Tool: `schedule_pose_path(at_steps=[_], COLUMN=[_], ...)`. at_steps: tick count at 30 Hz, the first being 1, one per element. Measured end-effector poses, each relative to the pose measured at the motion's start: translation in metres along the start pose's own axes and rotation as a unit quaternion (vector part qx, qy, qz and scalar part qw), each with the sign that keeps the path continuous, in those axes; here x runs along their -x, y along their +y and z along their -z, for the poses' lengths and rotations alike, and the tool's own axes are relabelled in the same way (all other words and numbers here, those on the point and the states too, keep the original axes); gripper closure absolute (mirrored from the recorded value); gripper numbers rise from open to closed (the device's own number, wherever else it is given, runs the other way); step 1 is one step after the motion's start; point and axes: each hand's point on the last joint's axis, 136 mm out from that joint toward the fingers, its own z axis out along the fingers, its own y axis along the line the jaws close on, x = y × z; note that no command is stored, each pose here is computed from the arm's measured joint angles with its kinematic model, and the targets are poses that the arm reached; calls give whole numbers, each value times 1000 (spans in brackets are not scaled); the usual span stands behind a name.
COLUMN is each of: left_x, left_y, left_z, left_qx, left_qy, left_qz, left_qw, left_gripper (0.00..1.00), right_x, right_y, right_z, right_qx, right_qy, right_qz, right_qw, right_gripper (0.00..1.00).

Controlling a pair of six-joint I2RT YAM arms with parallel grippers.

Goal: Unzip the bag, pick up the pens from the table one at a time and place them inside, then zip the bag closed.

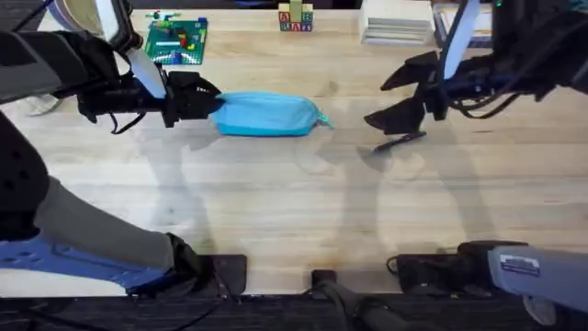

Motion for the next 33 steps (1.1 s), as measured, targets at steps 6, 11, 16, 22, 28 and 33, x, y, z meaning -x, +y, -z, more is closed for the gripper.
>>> schedule_pose_path(at_steps=[6,11,16,22,28,33], left_x=[0,0,0,0,0,0], left_y=[0,0,0,0,0,0], left_z=[0,0,0,0,0,0], left_qx=[0,0,0,0,0,0], left_qy=[0,0,0,0,0,0], left_qz=[0,0,0,0,0,0], left_qw=[1000,1000,1000,1000,1000,1000], left_gripper=[959,959,959,958,959,959], right_x=[-1,-9,-13,-14,-16,-12], right_y=[-6,2,9,12,7,2], right_z=[-20,-42,-62,-77,-89,-92], right_qx=[30,65,91,104,105,96], right_qy=[-12,1,8,9,5,-5], right_qz=[5,28,54,78,101,118], right_qw=[999,997,994,991,989,988], right_gripper=[4,4,4,4,4,4])
